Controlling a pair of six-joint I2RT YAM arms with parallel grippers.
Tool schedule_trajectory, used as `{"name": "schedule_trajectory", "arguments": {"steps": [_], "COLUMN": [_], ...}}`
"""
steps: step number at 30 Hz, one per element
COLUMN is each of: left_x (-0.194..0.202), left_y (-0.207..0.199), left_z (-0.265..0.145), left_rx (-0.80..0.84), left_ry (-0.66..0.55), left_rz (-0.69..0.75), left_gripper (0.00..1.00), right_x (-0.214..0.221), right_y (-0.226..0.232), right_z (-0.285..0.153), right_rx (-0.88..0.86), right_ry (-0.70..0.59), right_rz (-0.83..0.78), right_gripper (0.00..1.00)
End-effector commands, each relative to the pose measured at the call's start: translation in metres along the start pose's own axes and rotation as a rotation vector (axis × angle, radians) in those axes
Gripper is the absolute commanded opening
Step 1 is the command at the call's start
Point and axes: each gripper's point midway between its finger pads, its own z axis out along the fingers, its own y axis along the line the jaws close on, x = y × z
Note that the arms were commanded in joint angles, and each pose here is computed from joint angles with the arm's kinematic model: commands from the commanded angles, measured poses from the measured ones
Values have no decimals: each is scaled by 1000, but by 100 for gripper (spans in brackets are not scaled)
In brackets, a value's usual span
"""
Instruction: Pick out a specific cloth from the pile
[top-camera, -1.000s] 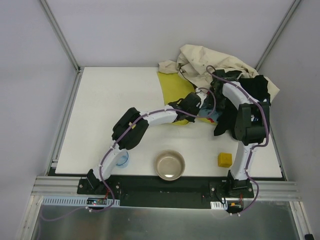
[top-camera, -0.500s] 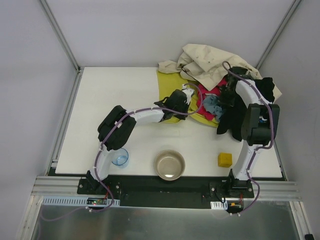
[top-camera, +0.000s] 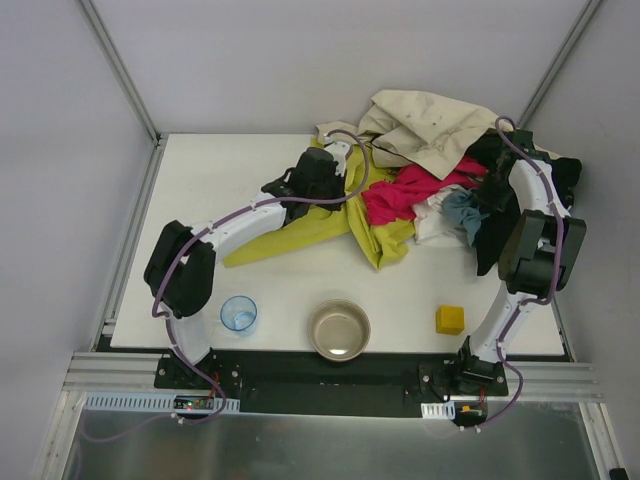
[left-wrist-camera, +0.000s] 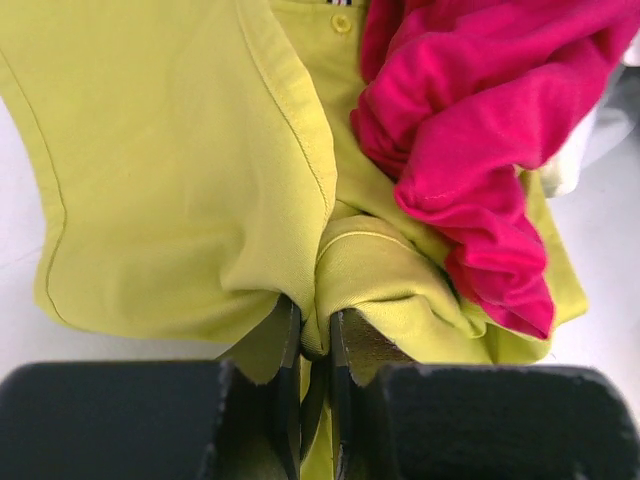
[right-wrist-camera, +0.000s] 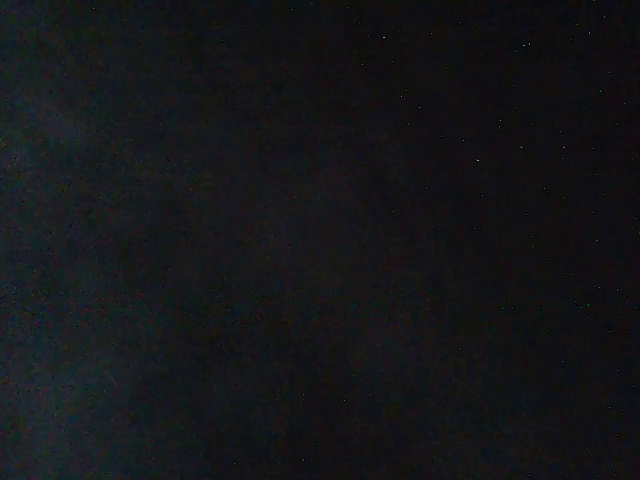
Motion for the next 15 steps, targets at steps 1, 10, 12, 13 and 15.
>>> {"name": "schedule_trajectory", "arguments": {"steps": [1, 10, 12, 13, 15], "left_x": [-62, -83, -76, -71, -62], "left_y": [-11, -3, -2, -2, -2], "left_z": [-46, -80, -76, -73, -67], "left_rx": [49, 94, 94, 99, 108], "left_ry": [-172, -225, -200, -185, -157], "left_rz": [25, 12, 13, 12, 3], "left_gripper": [0, 0, 0, 0, 0], "right_x": [-32, -21, -11, -5, 3], "right_y": [-3, 12, 23, 29, 36], "right_z": [-31, -43, -50, -57, -75], "right_rx": [-7, -125, -170, -183, -203], "right_ry": [-147, -119, -111, -121, -163], "right_rz": [57, 60, 41, 25, -18], "right_gripper": [1, 7, 30, 42, 74]}}
